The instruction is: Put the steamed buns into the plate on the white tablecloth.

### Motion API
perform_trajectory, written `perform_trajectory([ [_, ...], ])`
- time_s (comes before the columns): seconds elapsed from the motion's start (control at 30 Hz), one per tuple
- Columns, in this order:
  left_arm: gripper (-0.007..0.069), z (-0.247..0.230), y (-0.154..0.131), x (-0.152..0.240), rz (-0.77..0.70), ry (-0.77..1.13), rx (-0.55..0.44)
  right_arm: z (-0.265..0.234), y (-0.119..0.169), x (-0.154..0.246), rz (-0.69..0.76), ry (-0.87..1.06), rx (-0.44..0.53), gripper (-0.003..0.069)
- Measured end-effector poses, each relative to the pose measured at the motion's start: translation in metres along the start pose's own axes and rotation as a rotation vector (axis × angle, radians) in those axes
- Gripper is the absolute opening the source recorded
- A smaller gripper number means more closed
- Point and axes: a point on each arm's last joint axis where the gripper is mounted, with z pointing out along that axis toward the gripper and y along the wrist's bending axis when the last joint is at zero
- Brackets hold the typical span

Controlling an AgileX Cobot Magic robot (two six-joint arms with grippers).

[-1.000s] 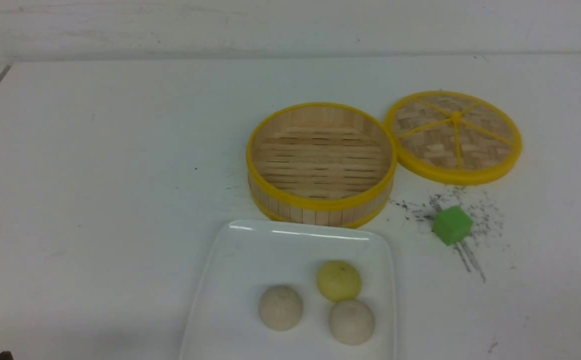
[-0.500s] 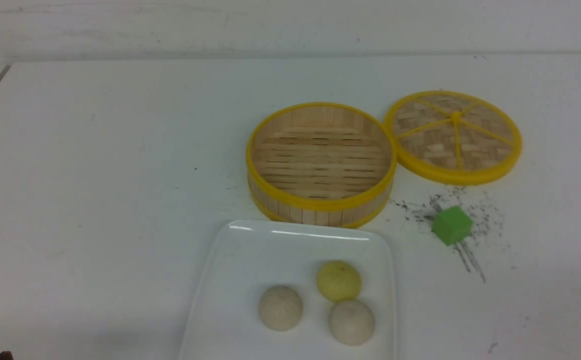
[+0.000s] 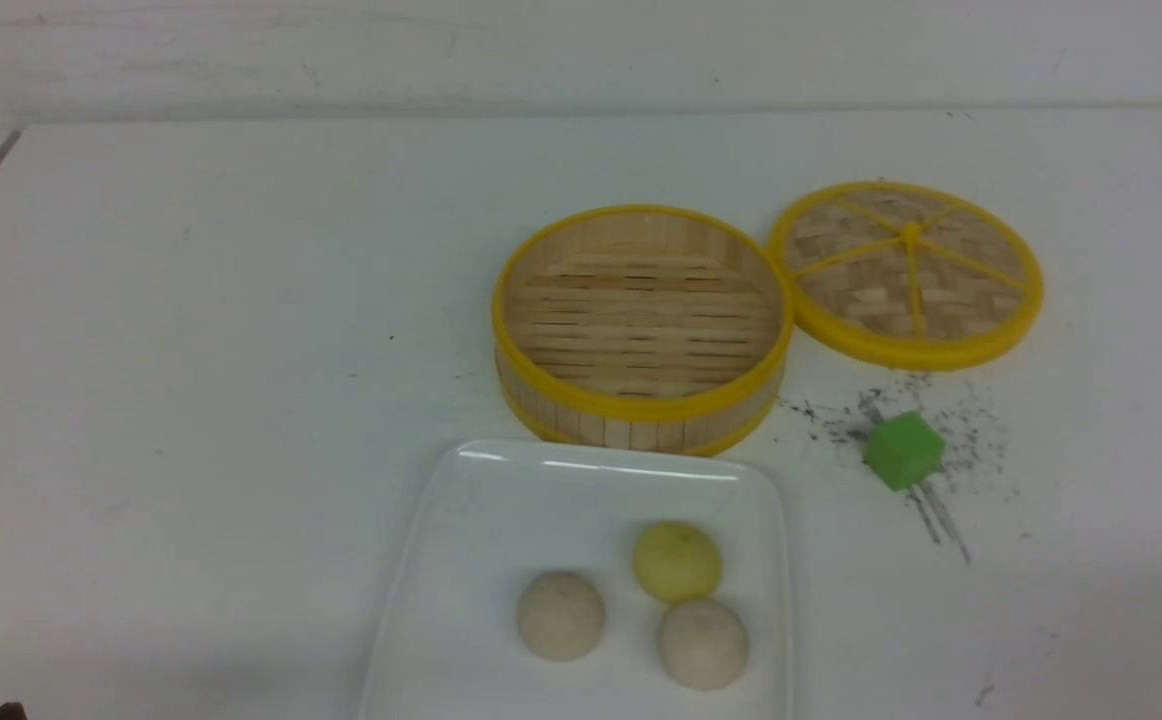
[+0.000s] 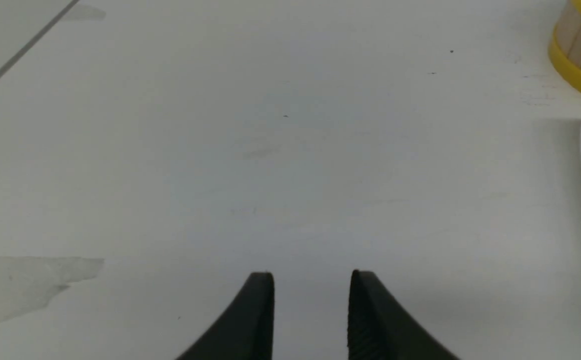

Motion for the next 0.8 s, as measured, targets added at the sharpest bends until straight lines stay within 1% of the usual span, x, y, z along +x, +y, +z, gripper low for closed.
perform_trajectory([
  [0.13,0.0241,0.000,0.000,0.000,0.000,0.000,0.000,0.007,-0.005,0.019,-0.072,0.054,0.035,0.0378],
  [0.27,0.0241,0.000,0.000,0.000,0.000,0.000,0.000,0.007,-0.006,0.021,-0.101,0.068,0.047,0.0375],
  [0.33,0.0241,0.000,0.000,0.000,0.000,0.000,0.000,0.010,-0.008,0.030,-0.109,0.098,0.063,0.0371],
  [0.43,0.0241,0.000,0.000,0.000,0.000,0.000,0.000,0.013,-0.012,0.045,-0.074,0.145,0.111,0.0368],
  [0.5,0.0241,0.000,0.000,0.000,0.000,0.000,0.000,0.013,-0.014,0.045,-0.018,0.135,0.149,0.0369],
  [0.57,0.0241,0.000,0.000,0.000,0.000,0.000,0.000,0.013,-0.015,0.045,-0.008,0.132,0.186,0.0365],
  [0.6,0.0241,0.000,0.000,0.000,0.000,0.000,0.000,0.013,-0.016,0.045,-0.007,0.132,0.190,0.0365],
  [0.67,0.0241,0.000,0.000,0.000,0.000,0.000,0.000,0.013,-0.018,0.044,0.004,0.129,0.233,0.0348],
  [0.8,0.0241,0.000,0.000,0.000,0.000,0.000,0.000,0.012,-0.020,0.044,-0.009,0.129,0.275,0.0306],
])
